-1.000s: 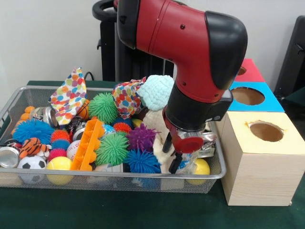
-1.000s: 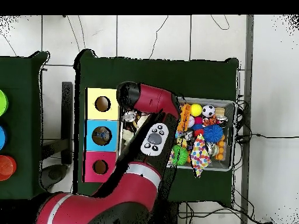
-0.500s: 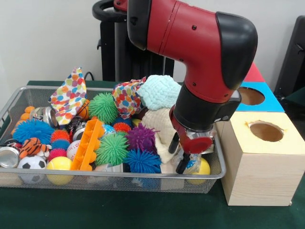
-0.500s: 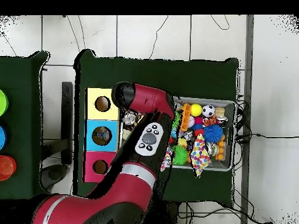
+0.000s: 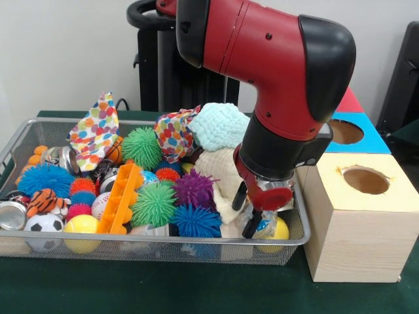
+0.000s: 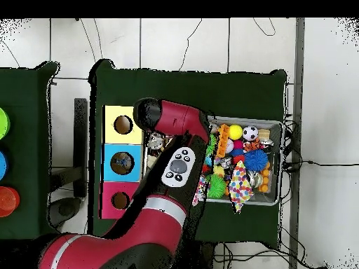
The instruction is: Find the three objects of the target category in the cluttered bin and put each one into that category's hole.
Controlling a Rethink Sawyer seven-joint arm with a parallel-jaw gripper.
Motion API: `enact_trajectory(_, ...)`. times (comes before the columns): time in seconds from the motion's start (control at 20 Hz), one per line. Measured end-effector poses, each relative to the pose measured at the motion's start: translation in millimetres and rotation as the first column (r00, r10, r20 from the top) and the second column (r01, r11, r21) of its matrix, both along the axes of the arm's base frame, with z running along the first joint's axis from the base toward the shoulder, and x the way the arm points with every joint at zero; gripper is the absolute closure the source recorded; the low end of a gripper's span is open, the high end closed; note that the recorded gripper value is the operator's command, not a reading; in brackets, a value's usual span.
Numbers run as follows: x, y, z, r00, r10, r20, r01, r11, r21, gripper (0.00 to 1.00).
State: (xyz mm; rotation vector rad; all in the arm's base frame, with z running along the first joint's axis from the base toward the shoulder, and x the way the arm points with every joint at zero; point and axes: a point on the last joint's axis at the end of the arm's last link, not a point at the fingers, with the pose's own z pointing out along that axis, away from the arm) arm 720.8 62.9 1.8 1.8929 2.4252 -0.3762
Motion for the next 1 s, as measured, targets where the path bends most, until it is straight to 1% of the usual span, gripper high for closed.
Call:
enact_trajectory(0.3,0.8,0,0,1.0,-0.003,0.001,0.003,1.0,0.006,0.0)
enact_trajectory(0.5,2.6,0,0,0.9999,-0.015,0.003,0.015,0.9994,0.032,0.0)
enact_trajectory(0.55,3.1,-3,-1,0.9996,-0.029,0.001,0.029,0.9982,0.052,0.0)
enact_trajectory(0.85,3.5,-12,-2,0.9981,-0.062,-0.005,0.062,0.994,0.091,0.0)
enact_trajectory(1.0,3.5,-11,-5,0.9975,-0.07,-0.008,0.071,0.9911,0.112,0.0)
